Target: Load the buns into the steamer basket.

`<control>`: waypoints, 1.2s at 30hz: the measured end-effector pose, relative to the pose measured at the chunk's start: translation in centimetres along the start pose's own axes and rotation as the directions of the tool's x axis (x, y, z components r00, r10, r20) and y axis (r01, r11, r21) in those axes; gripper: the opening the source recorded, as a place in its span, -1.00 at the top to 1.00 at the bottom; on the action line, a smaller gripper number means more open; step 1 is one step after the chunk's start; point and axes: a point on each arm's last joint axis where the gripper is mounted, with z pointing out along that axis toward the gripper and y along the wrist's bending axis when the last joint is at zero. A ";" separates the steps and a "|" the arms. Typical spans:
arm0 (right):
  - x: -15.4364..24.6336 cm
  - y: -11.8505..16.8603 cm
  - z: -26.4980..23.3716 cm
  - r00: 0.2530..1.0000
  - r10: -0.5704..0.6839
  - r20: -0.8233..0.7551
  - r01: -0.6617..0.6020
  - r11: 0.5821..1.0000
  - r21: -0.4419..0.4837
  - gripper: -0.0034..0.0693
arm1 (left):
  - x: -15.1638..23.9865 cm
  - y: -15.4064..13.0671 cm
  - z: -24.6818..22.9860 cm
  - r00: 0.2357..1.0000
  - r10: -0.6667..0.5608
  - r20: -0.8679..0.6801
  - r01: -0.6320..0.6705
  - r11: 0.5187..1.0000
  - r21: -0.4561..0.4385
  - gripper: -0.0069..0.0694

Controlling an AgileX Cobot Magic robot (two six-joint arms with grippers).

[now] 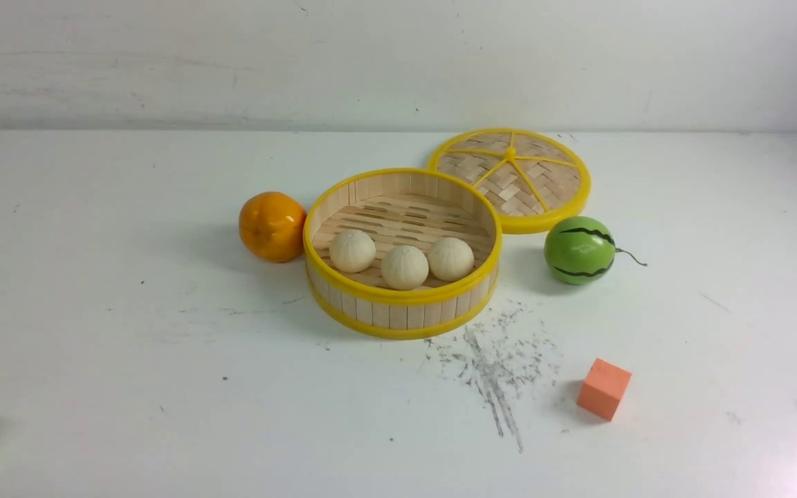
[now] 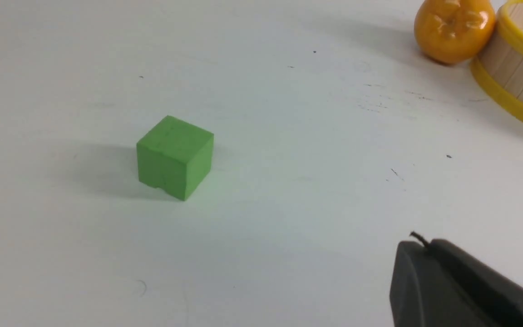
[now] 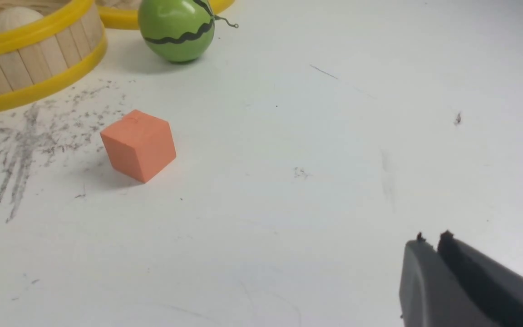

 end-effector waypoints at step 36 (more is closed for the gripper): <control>0.0 0.0 0.0 1.000 0.000 0.000 0.000 1.000 0.000 0.64 | 0.0 0.0 0.0 1.000 0.000 0.000 0.000 1.000 0.000 0.85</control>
